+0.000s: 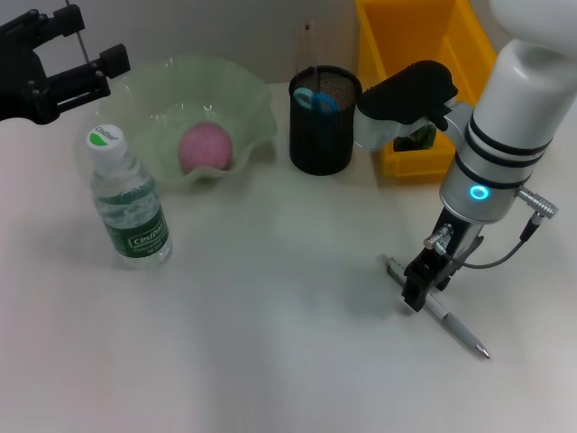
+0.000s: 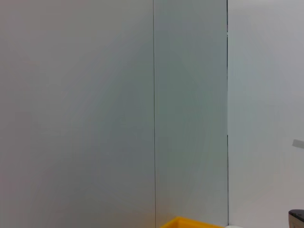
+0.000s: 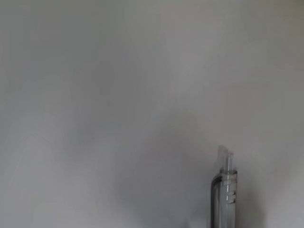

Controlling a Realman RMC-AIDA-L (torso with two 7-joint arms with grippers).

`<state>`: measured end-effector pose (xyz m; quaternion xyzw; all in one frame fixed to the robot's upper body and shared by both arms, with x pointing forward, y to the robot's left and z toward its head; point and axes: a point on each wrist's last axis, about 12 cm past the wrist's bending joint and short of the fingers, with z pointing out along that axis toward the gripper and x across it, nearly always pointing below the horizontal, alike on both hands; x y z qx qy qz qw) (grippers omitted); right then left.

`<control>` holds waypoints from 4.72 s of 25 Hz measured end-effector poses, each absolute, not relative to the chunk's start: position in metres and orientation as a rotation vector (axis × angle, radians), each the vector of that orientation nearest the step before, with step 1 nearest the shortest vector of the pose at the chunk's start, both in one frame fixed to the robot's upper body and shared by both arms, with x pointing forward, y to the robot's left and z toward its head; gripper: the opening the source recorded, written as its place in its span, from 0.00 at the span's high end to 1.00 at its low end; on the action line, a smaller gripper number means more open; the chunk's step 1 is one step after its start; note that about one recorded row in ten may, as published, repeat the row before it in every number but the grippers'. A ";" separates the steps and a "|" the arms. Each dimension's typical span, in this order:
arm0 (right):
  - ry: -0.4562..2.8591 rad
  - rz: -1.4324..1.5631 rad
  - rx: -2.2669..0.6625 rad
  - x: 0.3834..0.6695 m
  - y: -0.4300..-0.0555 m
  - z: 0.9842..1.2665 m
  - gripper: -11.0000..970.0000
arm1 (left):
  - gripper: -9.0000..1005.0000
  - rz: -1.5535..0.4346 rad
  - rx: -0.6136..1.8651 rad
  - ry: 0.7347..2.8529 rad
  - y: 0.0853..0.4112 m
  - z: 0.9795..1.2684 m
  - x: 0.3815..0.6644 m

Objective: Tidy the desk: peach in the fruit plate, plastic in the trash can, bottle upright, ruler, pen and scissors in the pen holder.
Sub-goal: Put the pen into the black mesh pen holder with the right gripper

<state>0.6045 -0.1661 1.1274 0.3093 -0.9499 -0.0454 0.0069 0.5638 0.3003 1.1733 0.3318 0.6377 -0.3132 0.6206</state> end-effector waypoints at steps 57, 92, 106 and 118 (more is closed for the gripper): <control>-2.923 -0.090 1.041 0.601 -0.156 1.123 0.53 | 0.20 -0.714 0.767 1.461 0.300 1.175 0.564; -2.922 -0.085 1.024 0.601 -0.157 1.123 0.72 | 0.20 -0.733 0.765 1.447 0.301 1.175 0.560; -2.922 -0.087 1.023 0.601 -0.157 1.123 0.76 | 0.20 -0.732 0.764 1.447 0.302 1.175 0.560; -2.918 -0.086 1.019 0.601 -0.157 1.122 0.81 | 0.20 -0.734 0.762 1.441 0.301 1.176 0.560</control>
